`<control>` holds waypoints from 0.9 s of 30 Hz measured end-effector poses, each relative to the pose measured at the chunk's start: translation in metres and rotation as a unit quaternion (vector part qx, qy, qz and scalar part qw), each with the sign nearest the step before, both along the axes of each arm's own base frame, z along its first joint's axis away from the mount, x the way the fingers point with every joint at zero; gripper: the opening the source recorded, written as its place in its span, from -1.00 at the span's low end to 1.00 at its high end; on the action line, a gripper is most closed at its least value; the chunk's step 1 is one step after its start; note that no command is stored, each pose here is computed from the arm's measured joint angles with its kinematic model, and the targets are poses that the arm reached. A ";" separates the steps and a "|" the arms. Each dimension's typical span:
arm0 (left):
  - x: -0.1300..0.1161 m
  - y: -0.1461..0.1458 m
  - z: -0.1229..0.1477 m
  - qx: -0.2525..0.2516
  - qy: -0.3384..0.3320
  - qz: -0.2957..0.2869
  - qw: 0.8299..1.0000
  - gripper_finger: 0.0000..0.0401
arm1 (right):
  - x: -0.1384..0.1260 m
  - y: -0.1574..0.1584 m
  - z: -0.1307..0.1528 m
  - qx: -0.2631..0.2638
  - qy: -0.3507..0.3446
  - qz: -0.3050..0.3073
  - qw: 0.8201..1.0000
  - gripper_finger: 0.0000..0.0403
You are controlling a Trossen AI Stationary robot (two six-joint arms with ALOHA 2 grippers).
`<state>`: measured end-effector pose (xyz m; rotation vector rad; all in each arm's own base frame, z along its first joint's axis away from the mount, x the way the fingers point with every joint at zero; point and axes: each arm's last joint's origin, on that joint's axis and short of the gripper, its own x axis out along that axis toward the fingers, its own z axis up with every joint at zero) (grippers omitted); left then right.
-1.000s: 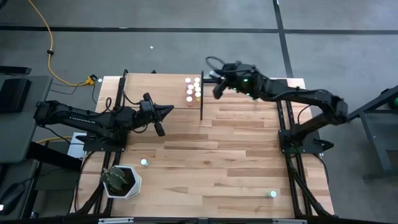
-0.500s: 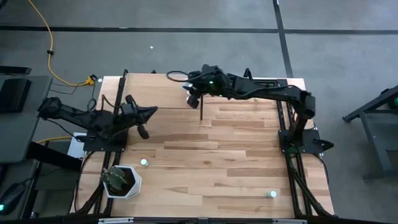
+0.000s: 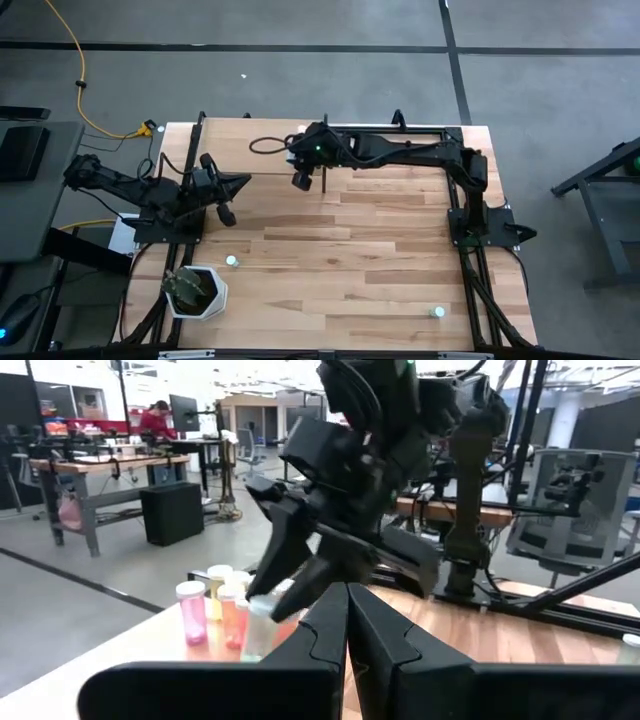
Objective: Pick and place medicine bottles onto shelf by color
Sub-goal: Put the top left green pill bottle on the shelf
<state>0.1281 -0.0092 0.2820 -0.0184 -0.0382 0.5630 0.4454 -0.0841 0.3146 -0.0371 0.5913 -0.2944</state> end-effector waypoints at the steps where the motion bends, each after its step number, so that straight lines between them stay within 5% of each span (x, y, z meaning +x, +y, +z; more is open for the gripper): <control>1: 0.000 0.000 0.000 0.000 0.000 0.000 1.000 -1.00 | 0.000 0.002 -0.001 0.000 0.005 0.003 1.000 -0.49; 27: 0.000 0.000 0.001 -0.001 -0.005 0.000 1.000 -1.00 | -0.004 0.007 -0.008 0.003 0.051 0.009 0.999 -0.43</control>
